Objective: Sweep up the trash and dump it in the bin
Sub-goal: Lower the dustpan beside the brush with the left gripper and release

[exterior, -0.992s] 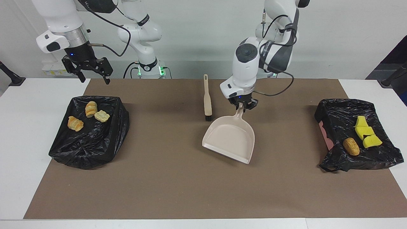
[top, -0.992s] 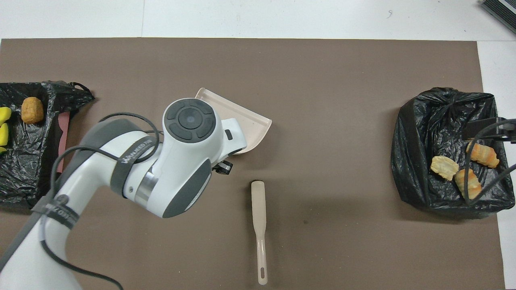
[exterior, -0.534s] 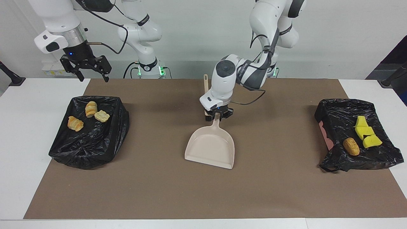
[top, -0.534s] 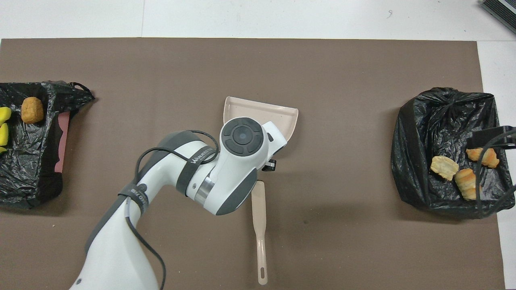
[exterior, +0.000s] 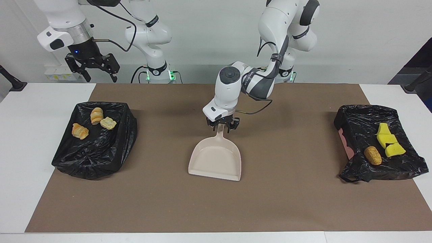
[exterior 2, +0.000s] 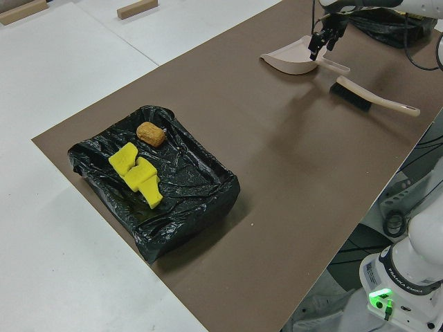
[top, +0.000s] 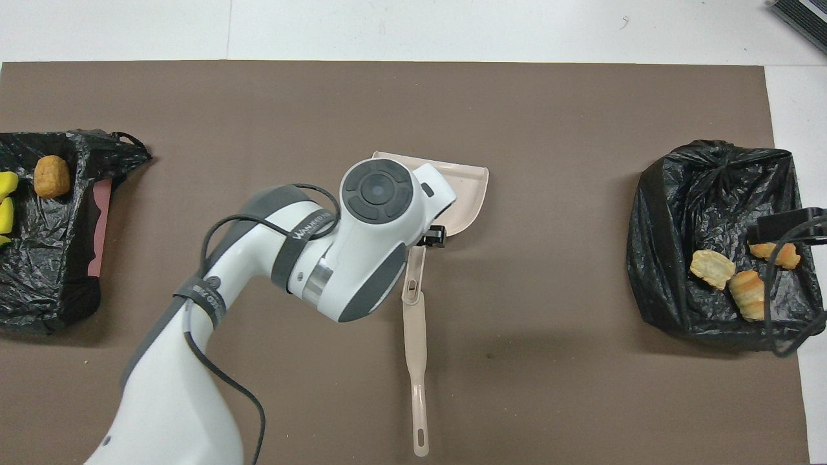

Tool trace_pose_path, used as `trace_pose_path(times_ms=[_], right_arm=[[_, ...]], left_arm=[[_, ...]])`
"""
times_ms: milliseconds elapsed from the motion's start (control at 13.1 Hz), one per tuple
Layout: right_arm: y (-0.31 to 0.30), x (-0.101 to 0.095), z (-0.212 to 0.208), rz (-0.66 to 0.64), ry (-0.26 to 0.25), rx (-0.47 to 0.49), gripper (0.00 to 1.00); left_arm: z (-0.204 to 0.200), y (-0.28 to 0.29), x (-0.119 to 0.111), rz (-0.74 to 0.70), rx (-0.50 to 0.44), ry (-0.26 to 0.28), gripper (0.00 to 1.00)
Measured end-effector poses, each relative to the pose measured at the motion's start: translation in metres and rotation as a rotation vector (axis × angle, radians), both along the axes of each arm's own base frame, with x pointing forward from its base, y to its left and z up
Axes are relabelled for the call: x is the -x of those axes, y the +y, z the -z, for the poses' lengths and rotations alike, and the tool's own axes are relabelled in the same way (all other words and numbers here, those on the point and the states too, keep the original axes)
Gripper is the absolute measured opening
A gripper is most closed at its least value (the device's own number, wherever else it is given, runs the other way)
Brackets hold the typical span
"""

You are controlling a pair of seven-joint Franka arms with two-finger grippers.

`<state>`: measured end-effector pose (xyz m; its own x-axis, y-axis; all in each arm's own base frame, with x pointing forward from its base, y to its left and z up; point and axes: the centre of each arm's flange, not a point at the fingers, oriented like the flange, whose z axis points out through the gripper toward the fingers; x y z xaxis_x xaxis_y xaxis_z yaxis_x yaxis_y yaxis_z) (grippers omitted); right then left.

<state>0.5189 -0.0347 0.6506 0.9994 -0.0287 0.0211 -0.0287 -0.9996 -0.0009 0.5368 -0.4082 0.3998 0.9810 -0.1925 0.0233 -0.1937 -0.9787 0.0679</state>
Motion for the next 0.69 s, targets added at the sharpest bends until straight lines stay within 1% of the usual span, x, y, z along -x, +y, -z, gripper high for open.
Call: trace_pose_path(times_ms=[153, 382, 534, 687], right_arm=[[0.000, 0.000, 0.000, 0.000, 0.000, 0.000, 1.00], [0.001, 0.000, 0.000, 0.023, 0.000, 0.000, 1.00], [0.002, 0.000, 0.001, 0.041, 0.002, -0.001, 1.00], [0.002, 0.000, 0.001, 0.041, 0.002, -0.001, 1.00]], left_arm=[[-0.018, 0.051, -0.029, 0.010, -0.003, -0.010, 1.00], [-0.024, 0.122, -0.065, -0.004, -0.008, -0.014, 1.00], [-0.030, 0.166, -0.083, 0.039, -0.008, -0.030, 1.00], [-0.044, 0.210, -0.096, 0.097, -0.009, -0.052, 1.00]])
